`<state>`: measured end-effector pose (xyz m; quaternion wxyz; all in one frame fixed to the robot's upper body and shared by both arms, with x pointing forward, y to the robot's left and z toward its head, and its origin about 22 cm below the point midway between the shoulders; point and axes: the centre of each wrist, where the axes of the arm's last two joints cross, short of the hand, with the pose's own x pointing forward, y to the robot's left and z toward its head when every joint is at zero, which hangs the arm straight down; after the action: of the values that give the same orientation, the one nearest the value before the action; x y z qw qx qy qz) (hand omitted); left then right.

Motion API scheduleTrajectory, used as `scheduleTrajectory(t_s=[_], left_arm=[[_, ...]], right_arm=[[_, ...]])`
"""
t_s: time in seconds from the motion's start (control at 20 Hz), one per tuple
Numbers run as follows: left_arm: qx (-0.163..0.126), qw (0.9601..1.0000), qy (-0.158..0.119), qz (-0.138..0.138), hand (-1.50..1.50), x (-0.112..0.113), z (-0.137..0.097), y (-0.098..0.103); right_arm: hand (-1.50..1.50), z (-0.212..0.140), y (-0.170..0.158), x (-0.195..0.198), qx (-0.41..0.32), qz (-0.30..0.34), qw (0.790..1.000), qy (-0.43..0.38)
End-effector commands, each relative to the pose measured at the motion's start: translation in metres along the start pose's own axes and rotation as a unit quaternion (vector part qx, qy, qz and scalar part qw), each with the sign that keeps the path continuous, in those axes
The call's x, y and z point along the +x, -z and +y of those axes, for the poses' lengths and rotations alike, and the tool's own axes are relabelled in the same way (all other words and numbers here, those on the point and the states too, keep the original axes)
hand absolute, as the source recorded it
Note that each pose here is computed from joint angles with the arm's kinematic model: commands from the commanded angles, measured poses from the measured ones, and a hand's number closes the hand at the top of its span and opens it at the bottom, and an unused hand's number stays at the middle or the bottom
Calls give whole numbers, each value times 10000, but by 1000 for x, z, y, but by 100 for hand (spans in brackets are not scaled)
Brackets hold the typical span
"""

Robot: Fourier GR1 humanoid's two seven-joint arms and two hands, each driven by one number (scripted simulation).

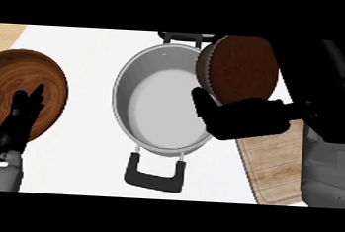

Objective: Pick the cupcake from the cutting board and place it in the pot

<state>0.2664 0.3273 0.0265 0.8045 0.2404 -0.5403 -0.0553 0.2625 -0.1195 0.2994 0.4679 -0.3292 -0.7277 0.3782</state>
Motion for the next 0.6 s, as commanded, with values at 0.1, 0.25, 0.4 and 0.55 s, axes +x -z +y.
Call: scheduleTrajectory(t_s=[0.1,0.25,0.4,0.55], left_arm=[[78,9999,-68,-57,0,12,0,1],[-12,9999,-58,-96,0,12,12,11],[83,9999,-2,-108,0,22,-12,6],[10,10000,-19,-9,0,-3,3,4]], right_arm=[[150,54,34,17,681,139,9976,52],[150,87,33,11,1020,374,9939,205],[-150,100,52,6,1402,773,9855,567],[-150,125,57,-15,1346,710,9838,944]])
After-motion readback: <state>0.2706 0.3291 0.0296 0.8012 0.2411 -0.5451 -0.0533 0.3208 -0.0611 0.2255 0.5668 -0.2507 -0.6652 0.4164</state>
